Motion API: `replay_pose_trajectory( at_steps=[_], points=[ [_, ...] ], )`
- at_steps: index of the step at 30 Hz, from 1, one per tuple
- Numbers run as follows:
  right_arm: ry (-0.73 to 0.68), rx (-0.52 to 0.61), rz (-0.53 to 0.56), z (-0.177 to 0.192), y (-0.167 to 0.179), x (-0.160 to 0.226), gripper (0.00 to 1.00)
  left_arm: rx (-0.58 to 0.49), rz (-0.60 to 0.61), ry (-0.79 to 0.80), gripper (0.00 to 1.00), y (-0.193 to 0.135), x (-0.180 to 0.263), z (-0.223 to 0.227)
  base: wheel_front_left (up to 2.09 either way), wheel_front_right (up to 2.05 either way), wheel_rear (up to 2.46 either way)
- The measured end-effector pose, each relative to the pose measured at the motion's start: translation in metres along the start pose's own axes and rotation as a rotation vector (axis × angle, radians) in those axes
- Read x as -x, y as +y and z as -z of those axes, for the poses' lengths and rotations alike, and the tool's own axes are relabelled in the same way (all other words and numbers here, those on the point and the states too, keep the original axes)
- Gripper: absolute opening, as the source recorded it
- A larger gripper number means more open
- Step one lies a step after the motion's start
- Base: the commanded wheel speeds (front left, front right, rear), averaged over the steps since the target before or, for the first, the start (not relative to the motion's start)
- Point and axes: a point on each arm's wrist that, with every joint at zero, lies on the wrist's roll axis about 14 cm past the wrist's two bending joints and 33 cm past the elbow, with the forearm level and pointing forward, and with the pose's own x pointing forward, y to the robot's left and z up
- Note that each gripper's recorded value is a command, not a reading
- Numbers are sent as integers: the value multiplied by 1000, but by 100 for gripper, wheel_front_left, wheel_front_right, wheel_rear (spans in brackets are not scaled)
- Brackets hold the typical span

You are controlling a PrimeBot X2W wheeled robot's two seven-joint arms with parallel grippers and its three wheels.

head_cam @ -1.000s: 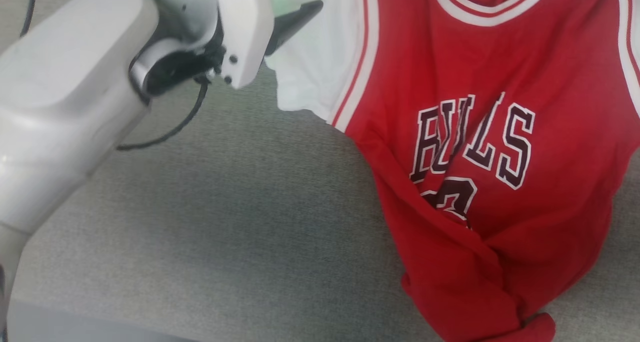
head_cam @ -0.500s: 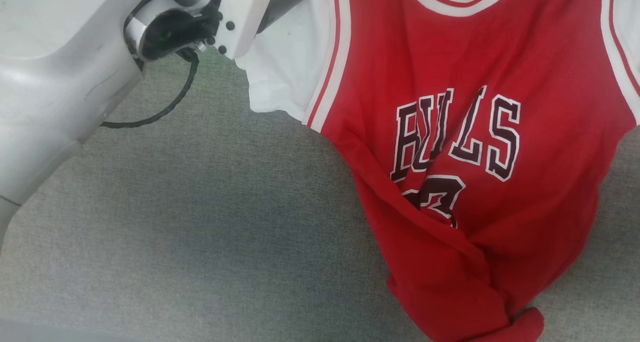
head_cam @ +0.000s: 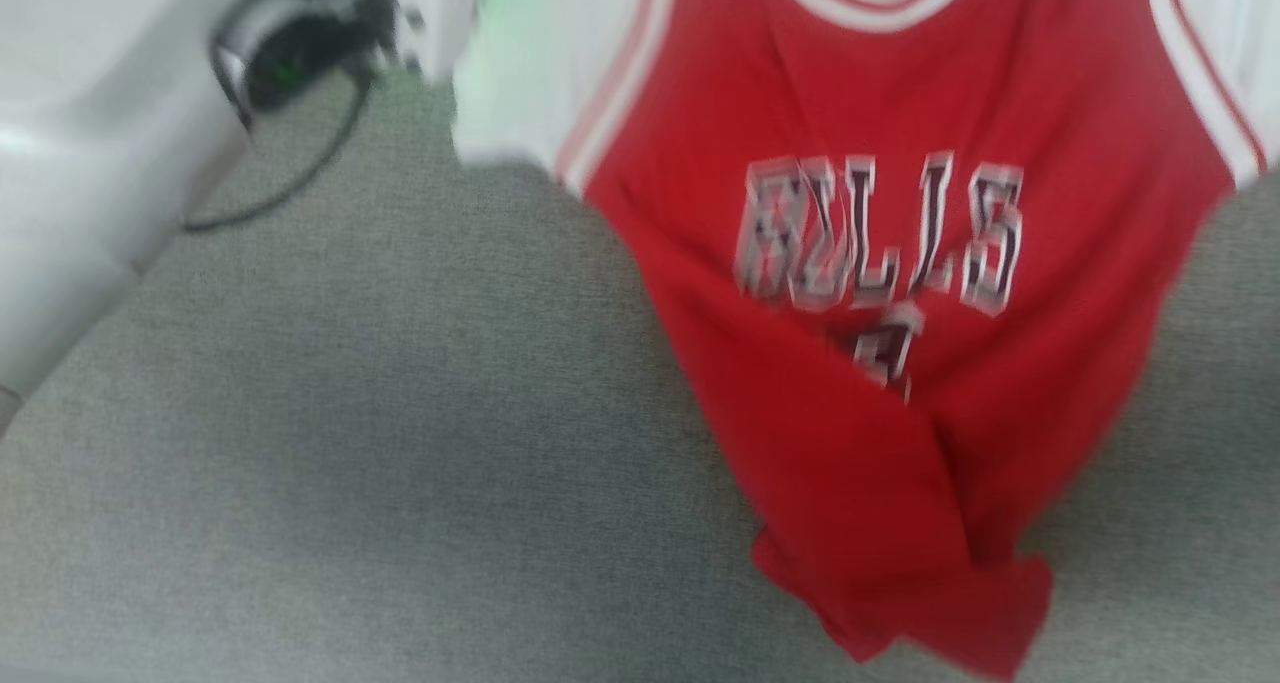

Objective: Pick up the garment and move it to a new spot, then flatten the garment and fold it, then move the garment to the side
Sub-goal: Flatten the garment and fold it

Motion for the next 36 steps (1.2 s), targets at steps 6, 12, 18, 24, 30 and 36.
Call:
replay_pose_trajectory(
  at_steps=[6,12,18,24,30,36],
  points=[
    [-338,-61,105,-85,-31,40,0,65,-69,-392,0,20,21,-100,0,0,0],
    [-751,-97,282,-185,-75,122,0,163,-158,-903,0,46,91,-228,0,0,0],
    [-1017,-113,387,-245,-85,196,0,248,-113,-1136,0,34,150,-295,0,0,0],
    [-895,-95,364,-221,-74,179,0,275,-80,-1024,0,27,132,-257,0,0,0],
    [-688,-103,280,-147,-59,138,0,368,11,-749,0,14,92,-158,0,0,0],
    [-444,-165,148,-47,-29,122,0,462,106,-459,0,-19,87,-37,0,0,0]
  ],
)
